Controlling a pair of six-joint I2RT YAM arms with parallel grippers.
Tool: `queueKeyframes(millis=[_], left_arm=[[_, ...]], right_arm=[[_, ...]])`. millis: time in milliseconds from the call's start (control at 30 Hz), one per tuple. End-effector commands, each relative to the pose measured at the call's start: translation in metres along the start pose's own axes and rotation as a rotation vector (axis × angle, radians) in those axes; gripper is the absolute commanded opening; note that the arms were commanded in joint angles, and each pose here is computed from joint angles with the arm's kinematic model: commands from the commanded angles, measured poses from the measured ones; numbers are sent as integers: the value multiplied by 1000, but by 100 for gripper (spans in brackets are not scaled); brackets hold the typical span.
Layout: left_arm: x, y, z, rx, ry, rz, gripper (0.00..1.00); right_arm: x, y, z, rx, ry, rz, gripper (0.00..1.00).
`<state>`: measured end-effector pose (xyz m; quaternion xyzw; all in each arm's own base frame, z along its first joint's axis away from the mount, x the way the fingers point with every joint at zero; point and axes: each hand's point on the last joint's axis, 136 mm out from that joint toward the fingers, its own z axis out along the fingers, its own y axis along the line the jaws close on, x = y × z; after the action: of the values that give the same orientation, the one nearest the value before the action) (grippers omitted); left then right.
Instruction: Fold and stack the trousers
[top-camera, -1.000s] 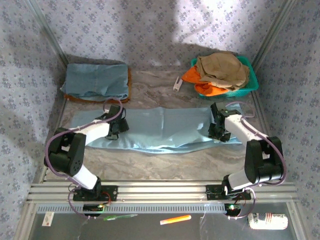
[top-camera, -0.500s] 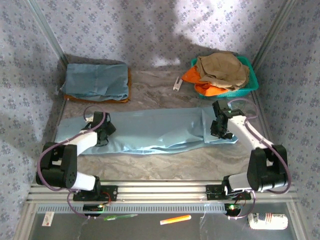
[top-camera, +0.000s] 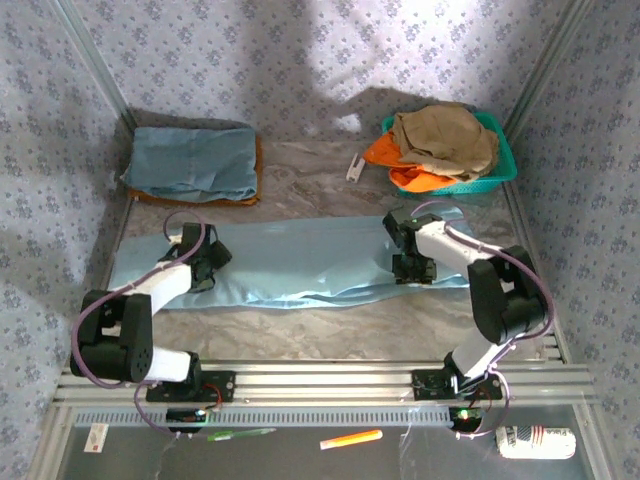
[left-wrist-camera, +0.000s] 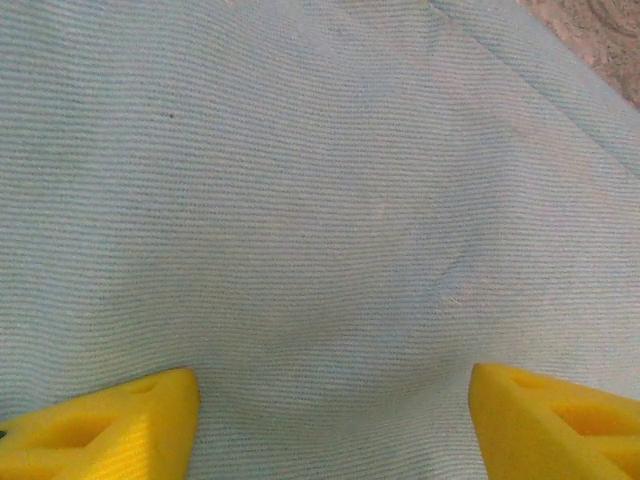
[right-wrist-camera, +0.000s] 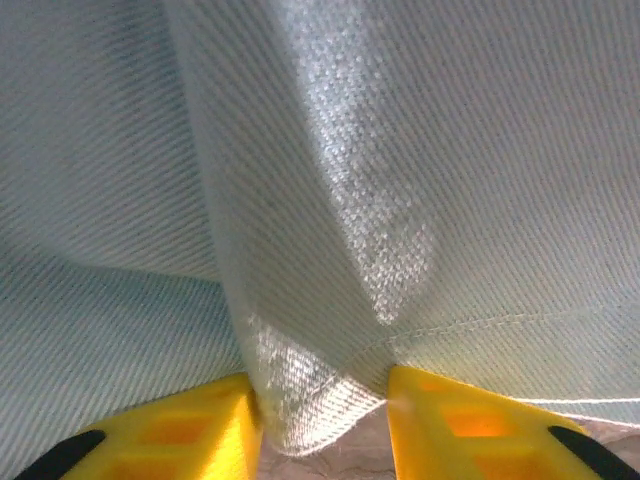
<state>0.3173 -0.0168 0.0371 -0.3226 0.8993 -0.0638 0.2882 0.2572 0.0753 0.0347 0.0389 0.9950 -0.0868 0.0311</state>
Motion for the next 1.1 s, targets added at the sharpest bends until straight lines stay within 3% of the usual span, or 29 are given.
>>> queueKeyframes(millis=[0,67,233,400,567,767,800,867,933,1067], left_arm=[[8,5,-4,1,32,-4,72],[7,4,-6,9,31,-5,72],[3,-1,-12,35,19,-9,72],[1,-4,-13,47,16,-12,72],[2,-8,-14,70,25,-9,71],[13,-16,-6,118,66,3,71],[14,-16,-5,120,71,8,71],[16,-18,-2,128,89,20,71],[17,-22,-1,140,104,24,72],[18,-27,-7,157,119,22,74]], right_arm=[[-8,-10,-13,66,-28,9,10],[-10,-19,-28,93,-58,26,0],[-15,-42,-79,91,-151,66,0],[-70,-96,-122,163,-281,190,0],[-139,-148,-114,179,-259,304,0],[-183,-172,-73,149,-180,378,0],[-187,-175,-65,140,-169,388,10],[-202,-176,-50,104,-159,402,40],[-204,-182,-50,137,-137,422,49],[-193,-187,-79,119,-205,495,61]])
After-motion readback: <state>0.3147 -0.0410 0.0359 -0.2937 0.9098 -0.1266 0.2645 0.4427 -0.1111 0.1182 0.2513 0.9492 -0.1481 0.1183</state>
